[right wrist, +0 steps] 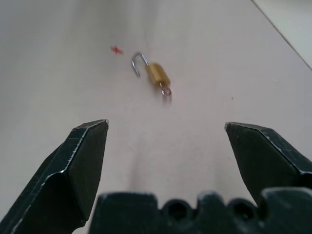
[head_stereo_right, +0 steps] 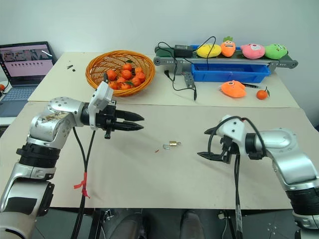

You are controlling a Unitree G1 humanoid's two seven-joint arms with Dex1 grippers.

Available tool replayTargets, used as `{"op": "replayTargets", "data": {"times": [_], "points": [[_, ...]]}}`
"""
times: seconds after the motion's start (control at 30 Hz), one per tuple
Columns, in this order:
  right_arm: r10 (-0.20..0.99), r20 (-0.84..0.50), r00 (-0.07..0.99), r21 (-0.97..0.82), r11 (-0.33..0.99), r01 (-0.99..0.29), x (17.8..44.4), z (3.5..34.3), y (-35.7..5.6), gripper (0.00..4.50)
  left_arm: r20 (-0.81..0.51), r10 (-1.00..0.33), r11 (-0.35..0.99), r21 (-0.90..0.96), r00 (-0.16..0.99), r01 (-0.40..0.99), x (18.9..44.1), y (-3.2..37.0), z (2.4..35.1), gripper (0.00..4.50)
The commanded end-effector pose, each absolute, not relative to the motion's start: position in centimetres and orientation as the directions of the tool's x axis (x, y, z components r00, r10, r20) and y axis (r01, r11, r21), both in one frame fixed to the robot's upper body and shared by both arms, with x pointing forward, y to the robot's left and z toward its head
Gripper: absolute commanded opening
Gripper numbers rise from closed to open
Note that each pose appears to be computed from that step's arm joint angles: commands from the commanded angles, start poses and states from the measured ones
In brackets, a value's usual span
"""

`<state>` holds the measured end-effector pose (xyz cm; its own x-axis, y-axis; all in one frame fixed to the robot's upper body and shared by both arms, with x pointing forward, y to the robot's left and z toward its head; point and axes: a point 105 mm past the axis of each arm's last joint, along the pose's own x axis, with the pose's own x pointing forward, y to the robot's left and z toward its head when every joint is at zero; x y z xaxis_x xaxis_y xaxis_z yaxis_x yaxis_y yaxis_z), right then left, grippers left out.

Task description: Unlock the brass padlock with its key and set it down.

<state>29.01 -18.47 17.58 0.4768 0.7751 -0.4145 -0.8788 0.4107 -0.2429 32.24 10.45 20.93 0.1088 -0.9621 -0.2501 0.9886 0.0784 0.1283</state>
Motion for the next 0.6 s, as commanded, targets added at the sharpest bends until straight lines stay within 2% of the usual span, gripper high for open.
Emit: {"op": "replayTargets", "data": {"times": [0.03, 0.1, 0.13, 0.4, 0.6], "points": [[0.792, -0.343, 0.505, -0.217, 0.456, -0.863, 28.5, 19.3, -18.5, 4.50, -0.226, -0.967, 0.084, 0.158, 0.119, 0.984, 31.6, 10.5, 22.3, 3.52], [0.792, -0.337, 0.509, -0.202, 0.467, -0.861, 28.2, 19.4, -18.5, 4.50, -0.224, -0.967, 0.087, 0.154, 0.120, 0.984, 31.3, 10.4, 22.2, 4.34], [0.789, -0.331, 0.517, -0.195, 0.479, -0.856, 28.2, 19.4, -18.5, 4.50, -0.222, -0.967, 0.091, 0.146, 0.122, 0.985, 31.2, 10.4, 22.2, 4.45], [0.796, -0.317, 0.515, -0.158, 0.491, -0.857, 27.9, 19.4, -17.8, 4.50, -0.214, -0.962, 0.128, 0.187, 0.167, 0.974, 30.4, 10.5, 22.4, 4.45], [0.777, -0.371, 0.509, -0.223, 0.457, -0.861, 28.3, 18.8, -17.5, 4.50, -0.211, -0.954, 0.169, 0.208, 0.213, 0.963, 30.2, 10.3, 22.4, 4.45]]}}
